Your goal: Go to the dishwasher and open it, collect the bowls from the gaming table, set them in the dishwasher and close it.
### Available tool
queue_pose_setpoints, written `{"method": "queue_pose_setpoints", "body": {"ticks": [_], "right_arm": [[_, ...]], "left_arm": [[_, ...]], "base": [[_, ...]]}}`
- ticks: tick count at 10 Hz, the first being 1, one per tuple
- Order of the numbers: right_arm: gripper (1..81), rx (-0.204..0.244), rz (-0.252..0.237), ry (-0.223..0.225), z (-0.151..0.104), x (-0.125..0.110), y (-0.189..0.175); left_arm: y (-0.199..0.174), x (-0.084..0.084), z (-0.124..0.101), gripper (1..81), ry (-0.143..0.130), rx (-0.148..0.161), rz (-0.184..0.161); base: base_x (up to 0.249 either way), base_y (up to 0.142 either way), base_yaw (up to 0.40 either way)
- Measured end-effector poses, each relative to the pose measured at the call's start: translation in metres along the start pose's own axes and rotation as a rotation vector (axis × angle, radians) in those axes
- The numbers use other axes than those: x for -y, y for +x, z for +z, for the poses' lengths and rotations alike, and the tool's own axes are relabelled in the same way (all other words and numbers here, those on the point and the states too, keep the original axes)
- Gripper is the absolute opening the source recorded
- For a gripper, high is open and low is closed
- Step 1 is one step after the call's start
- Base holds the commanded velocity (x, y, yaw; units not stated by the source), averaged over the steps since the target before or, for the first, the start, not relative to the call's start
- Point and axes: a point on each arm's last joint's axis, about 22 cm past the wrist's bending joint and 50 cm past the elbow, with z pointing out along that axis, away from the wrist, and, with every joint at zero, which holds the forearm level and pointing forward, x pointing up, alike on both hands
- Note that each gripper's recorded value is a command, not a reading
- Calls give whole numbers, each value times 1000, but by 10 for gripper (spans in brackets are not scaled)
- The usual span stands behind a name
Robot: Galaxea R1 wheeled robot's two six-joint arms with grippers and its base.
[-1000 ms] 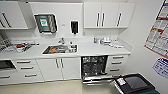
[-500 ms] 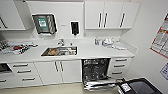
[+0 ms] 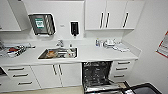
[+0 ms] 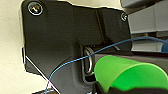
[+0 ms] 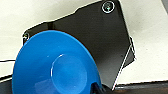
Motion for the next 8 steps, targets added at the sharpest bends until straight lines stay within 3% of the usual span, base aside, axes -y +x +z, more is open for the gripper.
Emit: {"method": "queue_pose_setpoints", "body": {"ticks": [1, 2, 3, 4, 5, 7, 8], "right_arm": [[10, 1, -1, 0, 0, 1, 5], [10, -28, -7, 5, 1, 4, 19], [10, -16, -5, 3, 1, 2, 7], [10, 30, 1, 0, -1, -2, -21], [10, 37, 1, 1, 0, 0, -19], [10, -18, -9, 3, 0, 2, 11], [10, -9, -7, 3, 0, 2, 6]], "left_arm": [[7, 0, 0, 10, 1, -4, 2], [18, 0, 0, 10, 0, -17, 8], [2, -1, 0, 10, -1, -4, 1], [-24, 1, 0, 10, 1, 23, -12], [-20, 0, 0, 10, 1, 21, -11], [11, -1, 0, 10, 0, -13, 6], [3, 0, 0, 10, 0, -4, 2]], "base": [[192, 0, 0], [192, 0, 0], [192, 0, 0], [192, 0, 0], [192, 0, 0], [192, 0, 0], [192, 0, 0]]}}
